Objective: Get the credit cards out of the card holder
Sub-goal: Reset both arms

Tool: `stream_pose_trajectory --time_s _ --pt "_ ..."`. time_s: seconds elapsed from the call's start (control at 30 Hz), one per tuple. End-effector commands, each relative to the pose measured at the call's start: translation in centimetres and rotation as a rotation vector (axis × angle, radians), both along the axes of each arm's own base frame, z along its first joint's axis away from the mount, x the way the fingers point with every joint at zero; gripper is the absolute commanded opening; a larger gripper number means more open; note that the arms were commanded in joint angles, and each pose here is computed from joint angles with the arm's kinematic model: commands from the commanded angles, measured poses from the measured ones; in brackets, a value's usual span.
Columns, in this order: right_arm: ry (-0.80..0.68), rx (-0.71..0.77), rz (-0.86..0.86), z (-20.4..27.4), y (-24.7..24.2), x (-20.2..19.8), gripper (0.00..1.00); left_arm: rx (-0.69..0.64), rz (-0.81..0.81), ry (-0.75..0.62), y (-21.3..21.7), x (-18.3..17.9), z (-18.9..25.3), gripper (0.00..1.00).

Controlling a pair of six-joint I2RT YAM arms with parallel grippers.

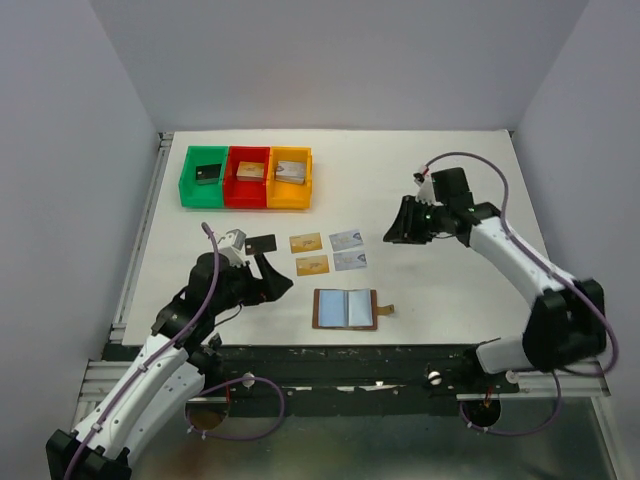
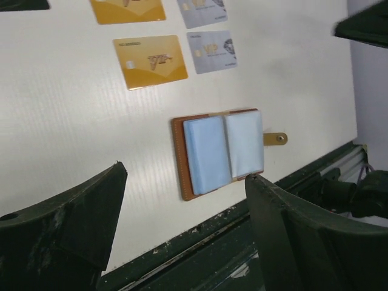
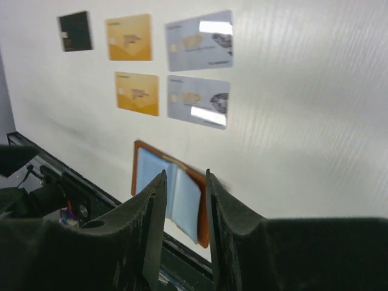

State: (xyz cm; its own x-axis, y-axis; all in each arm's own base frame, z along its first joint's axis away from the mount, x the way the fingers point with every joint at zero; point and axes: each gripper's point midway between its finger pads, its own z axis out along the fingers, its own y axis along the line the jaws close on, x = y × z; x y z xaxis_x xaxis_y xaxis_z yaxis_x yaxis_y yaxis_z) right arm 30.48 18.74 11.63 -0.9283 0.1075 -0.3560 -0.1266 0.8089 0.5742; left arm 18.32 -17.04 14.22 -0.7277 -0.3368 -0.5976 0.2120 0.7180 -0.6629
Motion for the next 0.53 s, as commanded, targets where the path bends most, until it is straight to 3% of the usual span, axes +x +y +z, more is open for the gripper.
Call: stream_pose_trajectory --time_s 0.0,0.17,0.5 --pt "-0.281 -0.103 -0.054 5.6 -1.5 -2.5 0.40 0.123 0.183 0.060 3.2 1.2 -0.5 0.93" --pt "-0.481 -0.139 -0.121 6.7 -4.1 -7.3 0.43 0.143 0.248 0.097 3.9 1.6 -0.1 0.95" --pt "-0.554 -0.197 -0.170 6.2 -7.3 -10.1 0.44 0.163 0.313 0.110 4.8 2.1 0.4 0.97"
